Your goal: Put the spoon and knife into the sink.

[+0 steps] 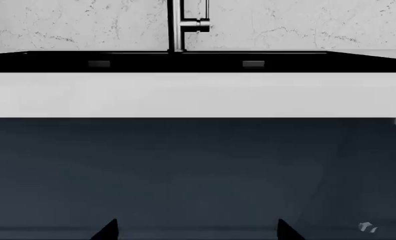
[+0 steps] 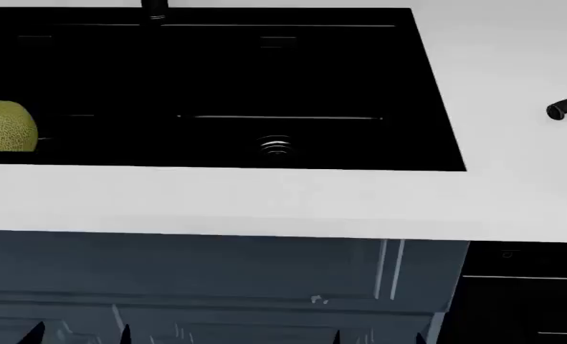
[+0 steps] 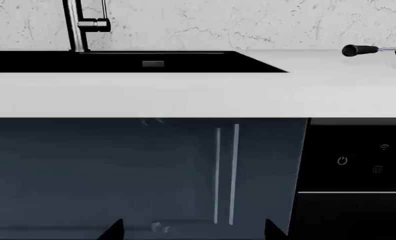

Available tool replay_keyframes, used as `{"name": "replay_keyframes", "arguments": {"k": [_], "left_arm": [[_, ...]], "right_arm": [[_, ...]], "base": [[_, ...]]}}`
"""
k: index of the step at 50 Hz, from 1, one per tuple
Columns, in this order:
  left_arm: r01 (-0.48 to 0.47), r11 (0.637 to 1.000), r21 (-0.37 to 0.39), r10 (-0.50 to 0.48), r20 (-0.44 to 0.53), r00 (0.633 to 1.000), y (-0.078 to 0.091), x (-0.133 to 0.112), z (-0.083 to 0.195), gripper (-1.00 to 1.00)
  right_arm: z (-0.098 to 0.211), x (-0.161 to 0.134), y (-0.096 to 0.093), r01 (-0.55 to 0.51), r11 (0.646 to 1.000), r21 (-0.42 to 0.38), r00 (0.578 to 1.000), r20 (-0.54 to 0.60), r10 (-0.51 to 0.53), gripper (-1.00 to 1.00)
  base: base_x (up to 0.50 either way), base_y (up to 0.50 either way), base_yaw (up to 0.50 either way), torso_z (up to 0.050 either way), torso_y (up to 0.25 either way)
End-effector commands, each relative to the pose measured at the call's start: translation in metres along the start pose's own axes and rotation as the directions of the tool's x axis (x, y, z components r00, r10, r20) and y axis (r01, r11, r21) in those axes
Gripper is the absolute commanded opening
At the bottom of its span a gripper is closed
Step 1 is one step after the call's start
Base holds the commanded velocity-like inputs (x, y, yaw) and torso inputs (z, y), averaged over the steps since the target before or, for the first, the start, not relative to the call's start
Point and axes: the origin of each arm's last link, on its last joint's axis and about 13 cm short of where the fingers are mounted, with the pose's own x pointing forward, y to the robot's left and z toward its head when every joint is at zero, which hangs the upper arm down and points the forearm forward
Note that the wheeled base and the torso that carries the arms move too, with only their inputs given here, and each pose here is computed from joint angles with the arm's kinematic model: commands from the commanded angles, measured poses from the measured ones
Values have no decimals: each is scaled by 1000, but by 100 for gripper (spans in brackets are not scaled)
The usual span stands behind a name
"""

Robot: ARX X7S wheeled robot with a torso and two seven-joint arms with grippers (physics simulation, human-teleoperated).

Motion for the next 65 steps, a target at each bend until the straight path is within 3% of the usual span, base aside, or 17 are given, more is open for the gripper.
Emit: {"name": "replay_keyframes", "arguments": {"k": [1,28,31,36,41,46,52,53,59,62,65], "left_arm": [[0,1000,0,0,0,1000,0,0,0,100],[5,1000,1,-6,9,1000,1,0,3,100],[0,1000,30,-1,59,998,2,3,21,100],[-23,994,103,1,206,978,5,7,73,100],[-45,989,142,-11,367,930,8,4,135,100],[-86,981,175,-18,522,853,10,-8,195,100],[-140,965,221,-30,626,779,10,-14,228,100],[-157,959,235,-40,662,748,10,-16,242,100],[-184,952,245,-49,714,699,12,-18,278,100],[-208,943,261,-64,752,656,11,-21,297,100],[-205,945,255,-65,762,644,12,-22,307,100]], "right_arm": [[0,0,0,0,1000,0,1000,0,0,100],[3,1,0,6,1000,-20,1000,-3,-6,100],[20,5,-2,20,999,-49,999,45,-18,100],[78,13,-4,28,994,-108,977,211,-5,100],[143,14,-1,-9,991,-134,929,367,58,100],[200,4,0,-26,987,-159,865,492,102,100],[249,-7,-1,-24,983,-182,803,582,127,100],[263,-7,0,-26,982,-188,780,611,138,100],[290,-14,4,-38,979,-203,739,653,164,100],[302,-20,4,-36,977,-212,716,676,174,100],[309,-25,3,-33,978,-208,707,687,170,100]], "base": [[0,0,0,0,0],[0,0,0,0,0],[0,0,0,0,0],[0,0,0,0,0],[0,0,0,0,0],[0,0,0,0,0],[0,0,0,0,0],[0,0,0,0,0],[0,0,0,0,0],[0,0,0,0,0],[0,0,0,0,0]]}}
